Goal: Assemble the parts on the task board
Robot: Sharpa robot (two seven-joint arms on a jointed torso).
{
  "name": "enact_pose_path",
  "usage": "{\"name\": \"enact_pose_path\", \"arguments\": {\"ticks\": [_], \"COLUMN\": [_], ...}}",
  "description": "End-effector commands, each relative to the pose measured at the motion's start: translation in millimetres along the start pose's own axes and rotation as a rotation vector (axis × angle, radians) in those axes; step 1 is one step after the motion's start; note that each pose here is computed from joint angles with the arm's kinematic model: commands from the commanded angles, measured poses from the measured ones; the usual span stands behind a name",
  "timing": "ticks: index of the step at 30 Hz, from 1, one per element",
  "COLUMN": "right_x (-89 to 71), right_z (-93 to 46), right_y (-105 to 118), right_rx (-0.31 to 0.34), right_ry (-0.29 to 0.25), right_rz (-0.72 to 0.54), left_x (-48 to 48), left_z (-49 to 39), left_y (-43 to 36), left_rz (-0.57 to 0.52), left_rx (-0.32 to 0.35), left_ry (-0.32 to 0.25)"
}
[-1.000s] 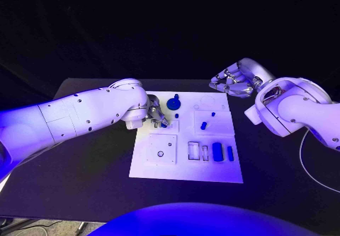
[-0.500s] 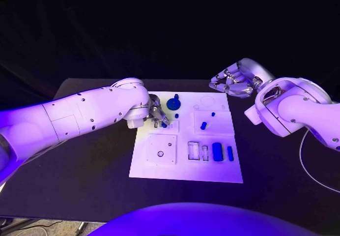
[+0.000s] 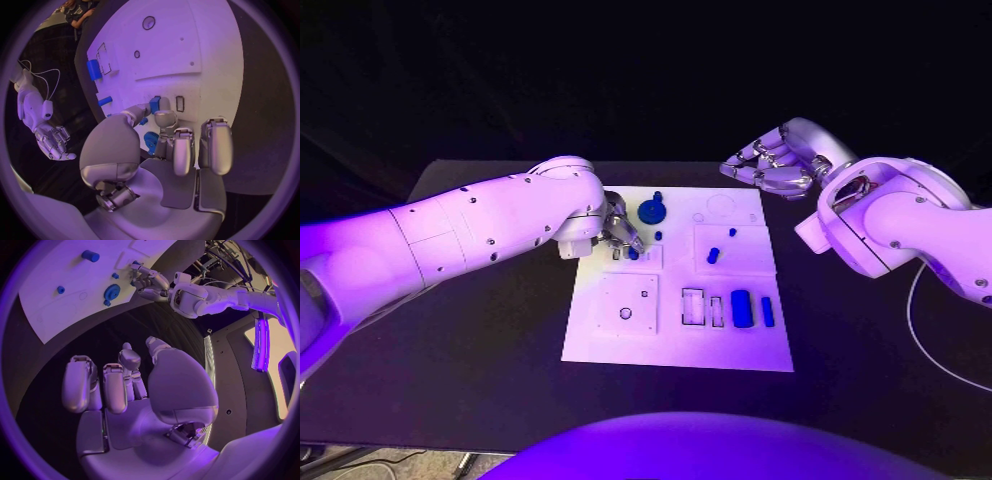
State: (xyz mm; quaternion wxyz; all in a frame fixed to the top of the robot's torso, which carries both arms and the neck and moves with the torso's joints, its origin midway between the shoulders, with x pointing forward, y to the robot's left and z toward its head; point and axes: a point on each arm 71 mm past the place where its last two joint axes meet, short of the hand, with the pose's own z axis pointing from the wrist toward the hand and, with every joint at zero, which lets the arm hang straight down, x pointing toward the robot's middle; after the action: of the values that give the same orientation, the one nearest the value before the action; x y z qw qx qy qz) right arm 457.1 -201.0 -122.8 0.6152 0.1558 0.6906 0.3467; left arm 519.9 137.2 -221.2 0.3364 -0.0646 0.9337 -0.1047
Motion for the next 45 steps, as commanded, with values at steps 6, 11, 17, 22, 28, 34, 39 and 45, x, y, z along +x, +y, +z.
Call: {"name": "enact_pose_path", "arguments": {"ticks": [6,11,17,22,28,34,39,45], "right_x": [2.0,2.0,2.2,2.5,3.7,5.4,5.8,6.3], "right_z": [0.5,1.5,2.2,3.0,4.0,5.3,6.6,7.6], "right_y": [1,-1,-1,-1,-1,-2,-4,-8], "right_rx": [-0.007,0.002,0.000,0.000,-0.001,0.001,0.005,0.013], "right_ry": [0.024,0.027,0.027,0.029,0.036,0.042,0.043,0.046], "right_rz": [0.047,0.063,0.068,0.068,0.066,0.064,0.059,0.051], "left_x": [6.9,5.4,3.2,1.2,-2.3,-10.8,-20.2,-43.5], "left_z": [3.0,2.9,1.8,-1.0,-8.7,-19.9,-31.9,-49.5], "left_y": [9.3,12.1,17.1,20.6,18.8,17.8,19.6,27.3], "left_rz": [0.043,0.031,0.011,-0.002,-0.019,-0.073,-0.144,-0.182], "left_rx": [-0.088,-0.091,-0.094,-0.092,-0.068,-0.033,0.001,0.020], "left_ry": [0.033,0.020,0.010,-0.001,-0.016,-0.020,-0.001,0.011]}}
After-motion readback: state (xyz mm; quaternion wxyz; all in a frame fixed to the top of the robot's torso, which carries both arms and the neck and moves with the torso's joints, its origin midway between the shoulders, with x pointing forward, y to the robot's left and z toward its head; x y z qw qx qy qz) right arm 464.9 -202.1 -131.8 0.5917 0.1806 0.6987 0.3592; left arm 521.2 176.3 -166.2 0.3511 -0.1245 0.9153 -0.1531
